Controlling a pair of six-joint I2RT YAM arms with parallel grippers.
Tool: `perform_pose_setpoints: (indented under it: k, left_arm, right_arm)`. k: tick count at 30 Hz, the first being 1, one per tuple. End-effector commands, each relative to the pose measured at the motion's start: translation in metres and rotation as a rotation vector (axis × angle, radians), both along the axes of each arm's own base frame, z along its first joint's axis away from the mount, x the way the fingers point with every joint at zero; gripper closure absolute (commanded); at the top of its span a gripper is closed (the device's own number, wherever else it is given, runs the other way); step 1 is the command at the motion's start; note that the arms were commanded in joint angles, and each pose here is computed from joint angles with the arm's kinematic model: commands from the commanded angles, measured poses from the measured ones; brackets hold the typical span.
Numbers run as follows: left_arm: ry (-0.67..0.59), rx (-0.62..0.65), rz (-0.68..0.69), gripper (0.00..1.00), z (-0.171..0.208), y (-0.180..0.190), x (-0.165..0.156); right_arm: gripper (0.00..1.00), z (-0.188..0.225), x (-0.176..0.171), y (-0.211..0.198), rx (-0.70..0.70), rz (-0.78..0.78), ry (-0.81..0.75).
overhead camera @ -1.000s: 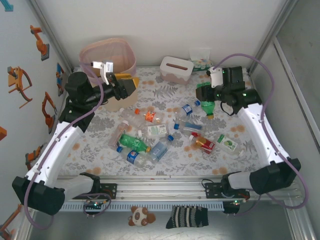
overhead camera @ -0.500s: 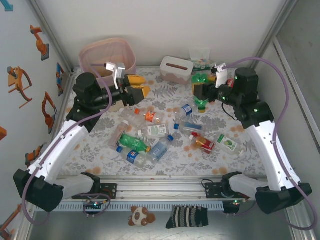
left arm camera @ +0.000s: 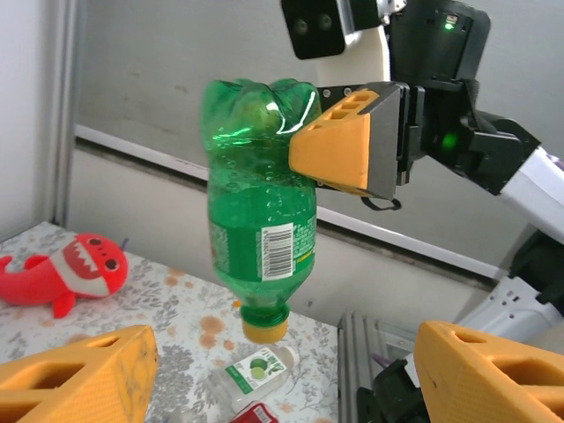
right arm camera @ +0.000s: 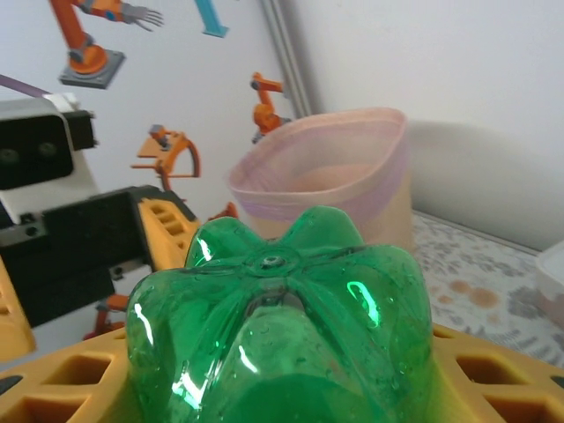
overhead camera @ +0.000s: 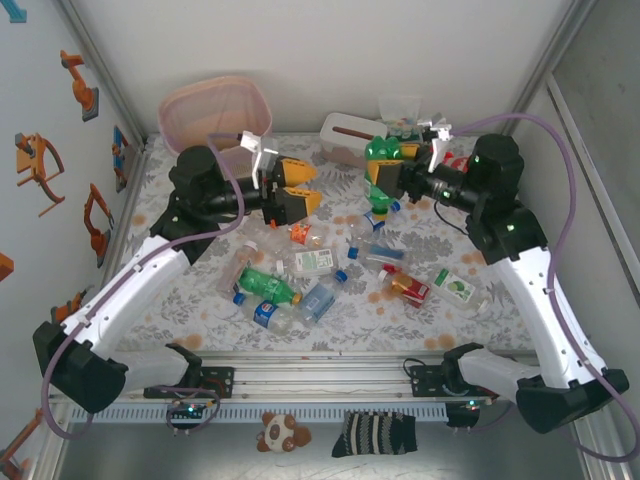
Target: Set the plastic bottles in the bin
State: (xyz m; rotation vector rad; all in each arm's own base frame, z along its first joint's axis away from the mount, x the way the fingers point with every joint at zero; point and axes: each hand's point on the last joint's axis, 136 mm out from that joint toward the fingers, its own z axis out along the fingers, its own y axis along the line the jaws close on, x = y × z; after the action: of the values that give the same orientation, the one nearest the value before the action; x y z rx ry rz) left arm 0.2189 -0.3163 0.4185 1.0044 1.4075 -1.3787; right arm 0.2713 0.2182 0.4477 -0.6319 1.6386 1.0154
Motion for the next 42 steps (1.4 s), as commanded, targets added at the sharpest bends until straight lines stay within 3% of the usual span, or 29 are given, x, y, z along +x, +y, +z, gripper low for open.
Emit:
perform_pose_setpoints:
  k: [1,34,42]
  left_arm:
    - [-0.103,-0.032,-0.061,0.24,0.020,-0.005,-0.015]
    - [-0.134,-0.049,-0.214,0.21,0.026,-0.041,-0.043]
    - [-0.141,-0.046,-0.225,0.34,0.024,-0.042,-0.047]
  right_arm:
    - [0.53,0.027,-0.018,0.008,0.073,0.072,-0.058]
    - [0.53,0.051,-0.065,0.064,0.131,0.285,-0.112]
    - [0.53,0.051,-0.069,0.064,0.126,0.279,-0.120]
